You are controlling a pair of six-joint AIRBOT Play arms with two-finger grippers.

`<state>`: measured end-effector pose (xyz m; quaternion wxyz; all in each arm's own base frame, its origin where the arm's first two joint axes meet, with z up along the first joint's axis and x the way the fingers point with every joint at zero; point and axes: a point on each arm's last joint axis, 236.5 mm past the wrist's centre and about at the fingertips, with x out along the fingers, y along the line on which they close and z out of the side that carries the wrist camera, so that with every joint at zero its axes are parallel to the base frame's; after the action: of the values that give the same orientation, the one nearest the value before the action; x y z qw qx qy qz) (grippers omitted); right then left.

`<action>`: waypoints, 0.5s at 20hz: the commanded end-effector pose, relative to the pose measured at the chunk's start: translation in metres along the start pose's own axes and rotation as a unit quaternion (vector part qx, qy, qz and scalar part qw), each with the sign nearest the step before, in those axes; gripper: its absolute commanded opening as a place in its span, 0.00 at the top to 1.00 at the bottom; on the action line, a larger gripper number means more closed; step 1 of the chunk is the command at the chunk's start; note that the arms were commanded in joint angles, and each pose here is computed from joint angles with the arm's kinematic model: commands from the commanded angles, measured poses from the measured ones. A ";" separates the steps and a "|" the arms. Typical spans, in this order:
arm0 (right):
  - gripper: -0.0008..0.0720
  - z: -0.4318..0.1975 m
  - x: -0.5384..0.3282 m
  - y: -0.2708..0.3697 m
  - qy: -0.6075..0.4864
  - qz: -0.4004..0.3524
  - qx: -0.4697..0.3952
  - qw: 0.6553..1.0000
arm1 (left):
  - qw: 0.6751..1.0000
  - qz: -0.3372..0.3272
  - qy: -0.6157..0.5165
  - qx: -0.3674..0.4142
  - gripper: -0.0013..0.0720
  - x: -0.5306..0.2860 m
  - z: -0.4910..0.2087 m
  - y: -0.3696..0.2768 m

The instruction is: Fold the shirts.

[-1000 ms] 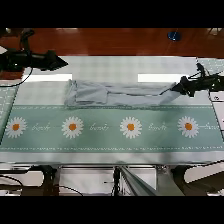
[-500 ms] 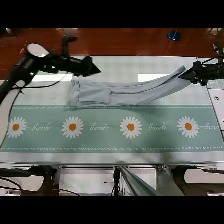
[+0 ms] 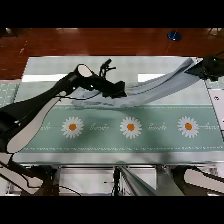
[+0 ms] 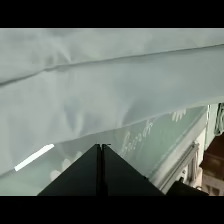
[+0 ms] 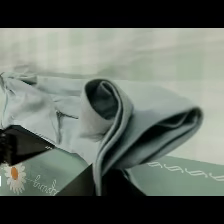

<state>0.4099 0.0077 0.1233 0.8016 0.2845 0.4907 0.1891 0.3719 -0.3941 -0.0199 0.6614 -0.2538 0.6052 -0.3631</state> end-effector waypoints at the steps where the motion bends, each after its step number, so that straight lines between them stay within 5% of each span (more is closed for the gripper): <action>1: 0.97 -0.001 -0.011 0.014 -0.010 0.003 -0.005 1.000 | 1.000 -0.004 0.015 -0.015 0.93 0.031 -0.014 -0.003; 10: 0.97 -0.007 -0.041 0.055 -0.042 0.020 -0.030 0.998 | 0.997 -0.050 0.011 -0.054 0.93 0.074 0.002 -0.014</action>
<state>0.3888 0.0208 0.1690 0.8213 0.2748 0.4592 0.1977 0.3667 -0.4436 -0.0556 0.6278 -0.3029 0.6228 -0.3552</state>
